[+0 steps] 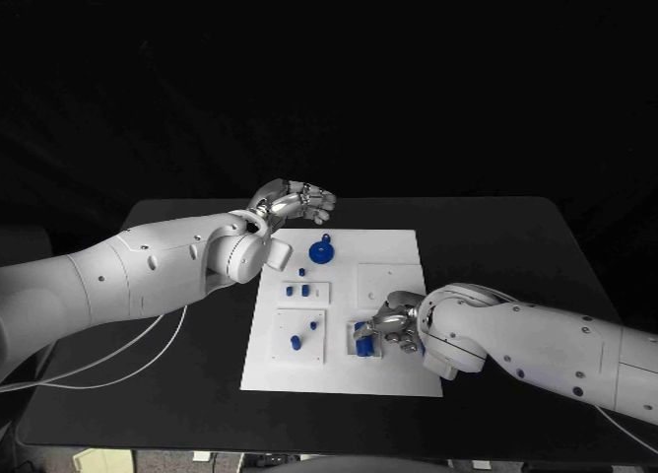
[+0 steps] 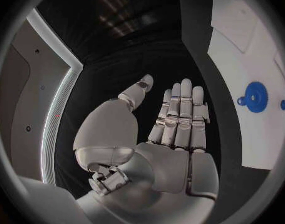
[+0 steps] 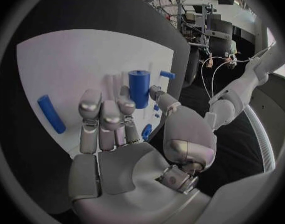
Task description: Assemble the parts on the task board
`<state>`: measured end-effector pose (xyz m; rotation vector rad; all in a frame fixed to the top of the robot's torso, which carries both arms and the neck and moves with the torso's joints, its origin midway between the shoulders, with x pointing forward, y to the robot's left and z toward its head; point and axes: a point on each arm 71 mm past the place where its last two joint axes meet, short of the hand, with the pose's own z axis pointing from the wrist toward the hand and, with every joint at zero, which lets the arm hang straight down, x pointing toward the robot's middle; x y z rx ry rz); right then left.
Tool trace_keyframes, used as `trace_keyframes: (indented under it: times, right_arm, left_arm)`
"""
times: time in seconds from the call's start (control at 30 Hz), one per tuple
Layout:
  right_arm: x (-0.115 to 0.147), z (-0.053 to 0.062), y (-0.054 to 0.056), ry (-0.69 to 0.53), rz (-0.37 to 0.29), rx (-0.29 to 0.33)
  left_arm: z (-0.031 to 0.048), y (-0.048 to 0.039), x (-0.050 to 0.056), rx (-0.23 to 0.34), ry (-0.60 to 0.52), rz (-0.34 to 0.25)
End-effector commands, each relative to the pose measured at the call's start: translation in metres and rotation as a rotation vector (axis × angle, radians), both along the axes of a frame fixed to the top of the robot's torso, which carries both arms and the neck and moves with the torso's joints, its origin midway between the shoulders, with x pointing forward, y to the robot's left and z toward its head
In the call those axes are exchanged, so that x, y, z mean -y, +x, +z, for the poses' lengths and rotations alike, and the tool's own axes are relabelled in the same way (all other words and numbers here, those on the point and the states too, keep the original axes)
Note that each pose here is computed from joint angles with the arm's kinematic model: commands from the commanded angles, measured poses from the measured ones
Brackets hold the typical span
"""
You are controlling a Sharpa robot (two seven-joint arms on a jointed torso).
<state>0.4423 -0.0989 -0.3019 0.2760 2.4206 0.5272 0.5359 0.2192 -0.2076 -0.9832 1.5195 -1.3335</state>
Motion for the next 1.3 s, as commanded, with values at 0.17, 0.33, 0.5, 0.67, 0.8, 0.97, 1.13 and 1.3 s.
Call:
trace_keyframes:
  times: [0.17, 0.33, 0.5, 0.67, 0.8, 0.97, 1.13, 1.3]
  right_arm:
    - [-0.004, -0.002, -0.003, -0.002, 0.028, -0.003]
    - [-0.002, -0.002, -0.001, -0.003, 0.015, 0.001]
    - [-0.002, -0.002, -0.001, -0.006, 0.018, 0.005]
    - [-0.002, -0.002, -0.001, -0.007, 0.014, 0.012]
    - [-0.001, -0.002, 0.0, -0.007, 0.015, 0.013]
    - [0.0, -0.002, -0.001, -0.006, 0.017, 0.019]
    - [0.003, 0.0, -0.002, -0.007, 0.038, 0.044]
    - [0.005, 0.005, -0.012, 0.026, 0.08, 0.054]
  left_arm:
    - [0.0016, -0.0002, 0.002, 0.002, -0.011, -0.014]
    - [0.0017, -0.0001, 0.002, 0.003, -0.011, -0.014]
    - [0.0018, 0.0001, 0.002, 0.002, -0.011, -0.013]
    - [0.0018, 0.0, 0.002, 0.001, -0.011, -0.014]
    - [0.0019, 0.0, 0.002, 0.001, -0.01, -0.014]
    - [0.0019, 0.0, 0.002, 0.0, -0.011, -0.015]
    - [0.0019, -0.0001, 0.001, 0.0, -0.01, -0.014]
    - [0.0018, -0.0001, 0.0, -0.001, -0.01, -0.012]
